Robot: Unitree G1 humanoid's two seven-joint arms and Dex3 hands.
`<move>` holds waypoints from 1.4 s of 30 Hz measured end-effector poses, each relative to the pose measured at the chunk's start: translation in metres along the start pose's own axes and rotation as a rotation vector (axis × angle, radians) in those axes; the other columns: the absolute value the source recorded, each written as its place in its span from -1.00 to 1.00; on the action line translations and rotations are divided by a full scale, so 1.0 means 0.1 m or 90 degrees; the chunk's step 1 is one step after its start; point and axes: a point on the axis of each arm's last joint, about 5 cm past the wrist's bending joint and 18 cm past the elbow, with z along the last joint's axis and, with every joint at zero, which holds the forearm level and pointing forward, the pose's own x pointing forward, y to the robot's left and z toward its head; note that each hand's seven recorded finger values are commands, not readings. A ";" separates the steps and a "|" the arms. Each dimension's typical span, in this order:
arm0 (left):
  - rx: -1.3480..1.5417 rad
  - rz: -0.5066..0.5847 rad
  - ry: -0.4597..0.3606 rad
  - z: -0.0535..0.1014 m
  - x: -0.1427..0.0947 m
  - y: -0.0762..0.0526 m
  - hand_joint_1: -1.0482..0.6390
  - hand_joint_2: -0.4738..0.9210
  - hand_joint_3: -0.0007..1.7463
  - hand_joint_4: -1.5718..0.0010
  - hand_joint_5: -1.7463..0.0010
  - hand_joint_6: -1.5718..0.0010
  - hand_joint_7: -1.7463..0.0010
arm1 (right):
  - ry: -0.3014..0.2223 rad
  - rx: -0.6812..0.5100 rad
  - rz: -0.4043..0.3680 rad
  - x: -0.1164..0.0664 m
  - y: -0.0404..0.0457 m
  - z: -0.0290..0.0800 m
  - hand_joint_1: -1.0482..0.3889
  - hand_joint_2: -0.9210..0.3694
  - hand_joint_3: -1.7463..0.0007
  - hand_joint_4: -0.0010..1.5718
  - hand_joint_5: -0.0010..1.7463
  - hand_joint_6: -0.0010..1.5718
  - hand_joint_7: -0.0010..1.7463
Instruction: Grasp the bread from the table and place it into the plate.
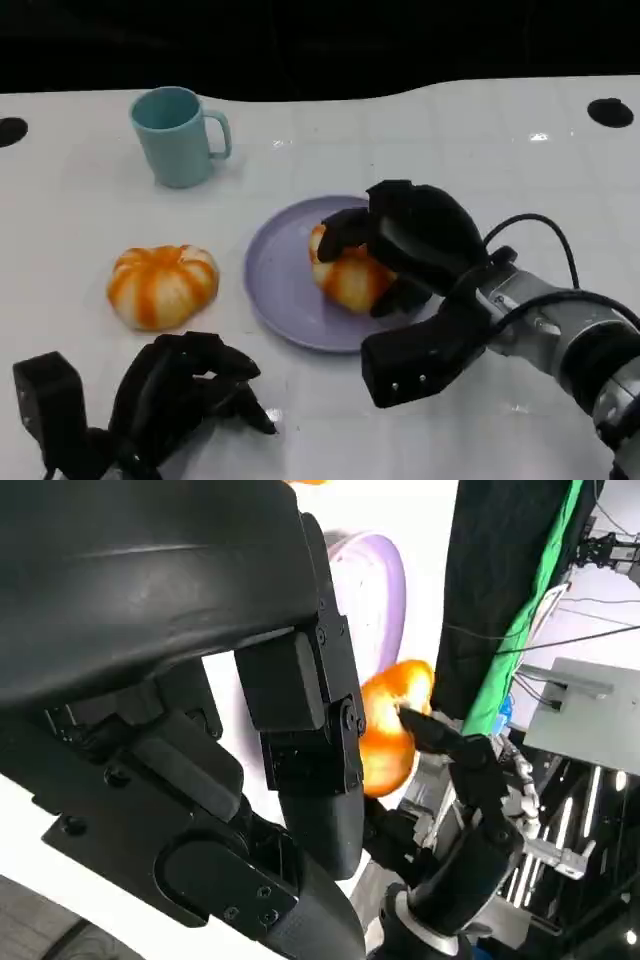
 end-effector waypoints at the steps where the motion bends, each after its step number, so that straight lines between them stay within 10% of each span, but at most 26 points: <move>1: 0.000 0.000 -0.001 0.00 0.00 0.00 -1.00 0.68 -1.00 -1.00 0.29 -1.00 0.72 | 0.004 0.000 0.009 0.00 -0.003 0.00 -0.08 -0.95 0.92 -0.30 -0.28 -0.07 -0.89; 13: 0.001 -0.001 0.000 0.00 0.00 0.00 -1.00 0.68 -1.00 -1.00 0.29 -1.00 0.73 | 0.027 0.003 0.084 0.07 -0.083 0.01 -0.49 -1.00 0.78 -0.78 -0.70 -0.65 -1.00; 26: 0.000 -0.001 0.000 0.00 0.00 0.00 -1.00 0.68 -1.00 -1.00 0.30 -1.00 0.73 | 0.026 0.017 0.101 -0.04 -0.188 -0.05 -0.51 -1.00 0.86 -0.67 -0.65 -0.55 -0.96; 42: 0.000 -0.003 0.001 0.00 0.01 -0.01 -1.00 0.68 -1.00 -1.00 0.30 -1.00 0.74 | -0.010 0.086 0.013 -0.51 -0.256 -0.16 -0.21 -0.94 0.99 -0.44 -0.43 -0.27 -0.90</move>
